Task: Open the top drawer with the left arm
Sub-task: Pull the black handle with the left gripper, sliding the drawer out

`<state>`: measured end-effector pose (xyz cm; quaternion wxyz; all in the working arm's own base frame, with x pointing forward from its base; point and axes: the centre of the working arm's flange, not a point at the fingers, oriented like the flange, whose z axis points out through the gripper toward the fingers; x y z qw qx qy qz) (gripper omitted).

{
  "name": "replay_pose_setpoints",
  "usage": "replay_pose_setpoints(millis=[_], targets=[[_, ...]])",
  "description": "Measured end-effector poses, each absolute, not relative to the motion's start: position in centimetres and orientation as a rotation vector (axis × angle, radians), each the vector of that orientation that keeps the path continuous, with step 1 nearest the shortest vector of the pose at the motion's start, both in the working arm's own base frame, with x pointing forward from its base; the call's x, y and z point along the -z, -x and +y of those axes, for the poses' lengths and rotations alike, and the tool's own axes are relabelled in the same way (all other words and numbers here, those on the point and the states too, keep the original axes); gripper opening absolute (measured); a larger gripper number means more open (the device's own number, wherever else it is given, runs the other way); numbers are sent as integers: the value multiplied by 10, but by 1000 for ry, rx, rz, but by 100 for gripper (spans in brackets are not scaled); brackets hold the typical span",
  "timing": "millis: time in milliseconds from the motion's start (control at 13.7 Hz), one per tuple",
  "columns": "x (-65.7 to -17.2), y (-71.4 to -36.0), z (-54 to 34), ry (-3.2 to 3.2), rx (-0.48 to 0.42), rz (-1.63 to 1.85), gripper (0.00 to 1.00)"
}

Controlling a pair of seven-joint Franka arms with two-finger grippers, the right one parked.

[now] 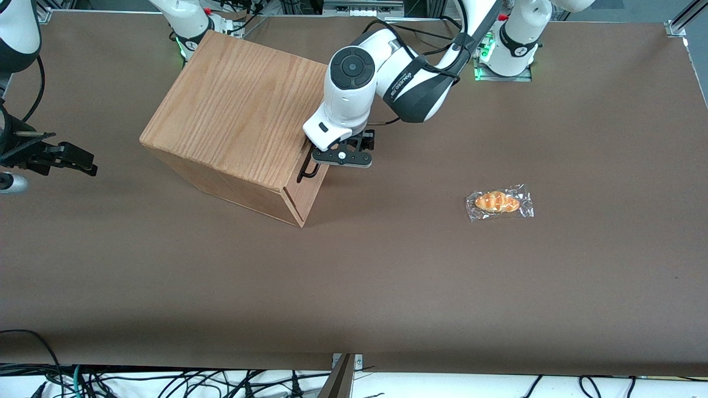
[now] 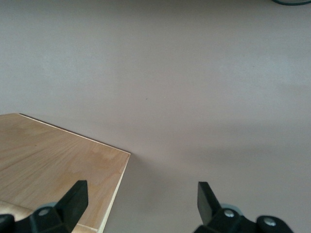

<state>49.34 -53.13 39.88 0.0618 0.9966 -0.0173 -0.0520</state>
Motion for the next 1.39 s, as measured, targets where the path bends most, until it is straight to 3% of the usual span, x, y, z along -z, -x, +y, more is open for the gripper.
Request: replay_pose_setpoints(millis=[1392], targets=[[-401,-508,-504,-3048,244,-125,100]])
